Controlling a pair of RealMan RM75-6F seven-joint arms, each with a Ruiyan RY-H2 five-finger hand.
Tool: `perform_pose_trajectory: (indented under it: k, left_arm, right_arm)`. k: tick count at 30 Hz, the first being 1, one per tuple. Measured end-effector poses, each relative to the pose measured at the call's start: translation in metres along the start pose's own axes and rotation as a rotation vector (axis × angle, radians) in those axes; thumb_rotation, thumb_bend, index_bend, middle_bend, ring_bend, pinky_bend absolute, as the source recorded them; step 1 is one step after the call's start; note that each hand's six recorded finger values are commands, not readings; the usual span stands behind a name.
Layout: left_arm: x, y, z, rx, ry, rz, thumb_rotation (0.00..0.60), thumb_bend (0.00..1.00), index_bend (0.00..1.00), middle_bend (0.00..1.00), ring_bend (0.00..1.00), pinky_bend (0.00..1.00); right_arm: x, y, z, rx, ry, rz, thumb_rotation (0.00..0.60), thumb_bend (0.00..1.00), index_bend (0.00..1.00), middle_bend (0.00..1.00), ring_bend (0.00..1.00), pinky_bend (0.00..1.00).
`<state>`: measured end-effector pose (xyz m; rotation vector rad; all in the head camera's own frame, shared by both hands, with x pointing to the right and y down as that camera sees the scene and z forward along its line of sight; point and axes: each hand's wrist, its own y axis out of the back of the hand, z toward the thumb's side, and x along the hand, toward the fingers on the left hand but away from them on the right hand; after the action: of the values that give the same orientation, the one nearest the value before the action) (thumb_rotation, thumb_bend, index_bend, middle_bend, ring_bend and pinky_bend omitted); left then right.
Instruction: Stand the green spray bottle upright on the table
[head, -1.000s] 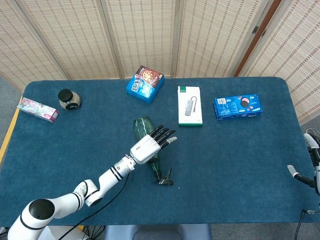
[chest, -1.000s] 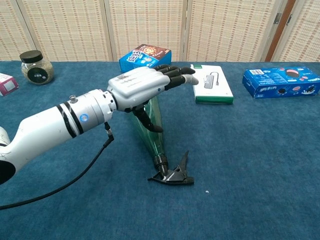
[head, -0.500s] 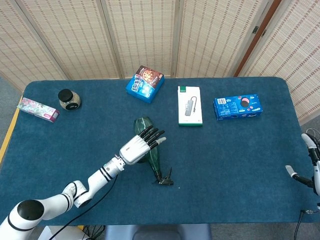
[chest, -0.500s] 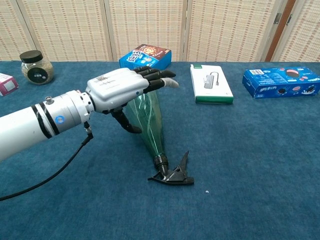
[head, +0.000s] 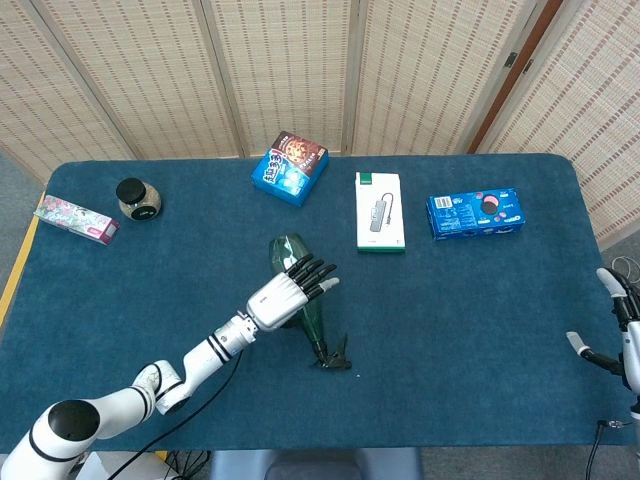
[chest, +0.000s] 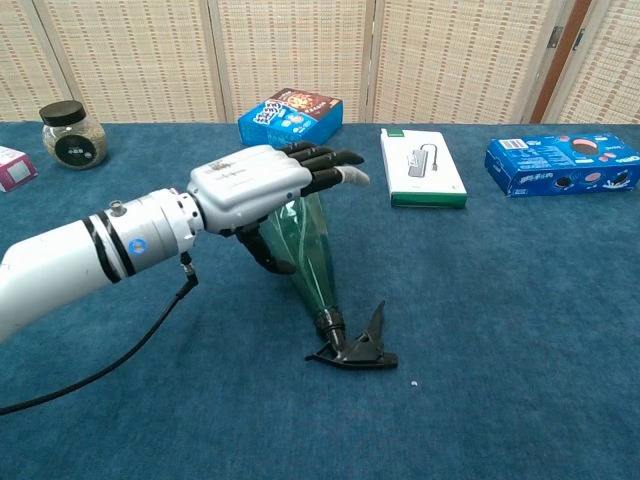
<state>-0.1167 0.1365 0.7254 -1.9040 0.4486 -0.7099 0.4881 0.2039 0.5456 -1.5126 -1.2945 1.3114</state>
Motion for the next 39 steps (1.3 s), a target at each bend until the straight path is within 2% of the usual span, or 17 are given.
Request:
perform_pose_trajectory:
  k: [12, 19, 31, 39]
  left_arm:
    - [0.030, 0.002, 0.020, -0.052, -0.014, 0.020, 0.600, 0.00, 0.00, 0.00, 0.00, 0.00]
    - [0.029, 0.005, 0.019, -0.056, -0.013, 0.036, 0.600, 0.00, 0.00, 0.00, 0.00, 0.00]
    - [-0.010, 0.022, 0.000, -0.032, 0.019, 0.060, 0.600, 0.00, 0.00, 0.00, 0.00, 0.00]
    - [-0.063, 0.046, -0.031, 0.036, 0.106, 0.054, 0.600, 0.00, 0.00, 0.00, 0.00, 0.00]
  right_arm:
    - [0.003, -0.003, -0.004, -0.008, -0.010, 0.010, 0.600, 0.13, 0.11, 0.13, 0.17, 0.42]
    - [0.002, -0.003, -0.003, -0.008, -0.008, 0.010, 0.600, 0.13, 0.11, 0.13, 0.17, 0.42]
    - [-0.003, -0.007, 0.008, -0.004, 0.015, 0.020, 0.600, 0.13, 0.11, 0.13, 0.17, 0.42]
    - [-0.011, -0.004, 0.025, 0.006, 0.052, 0.021, 0.600, 0.13, 0.11, 0.13, 0.17, 0.42]
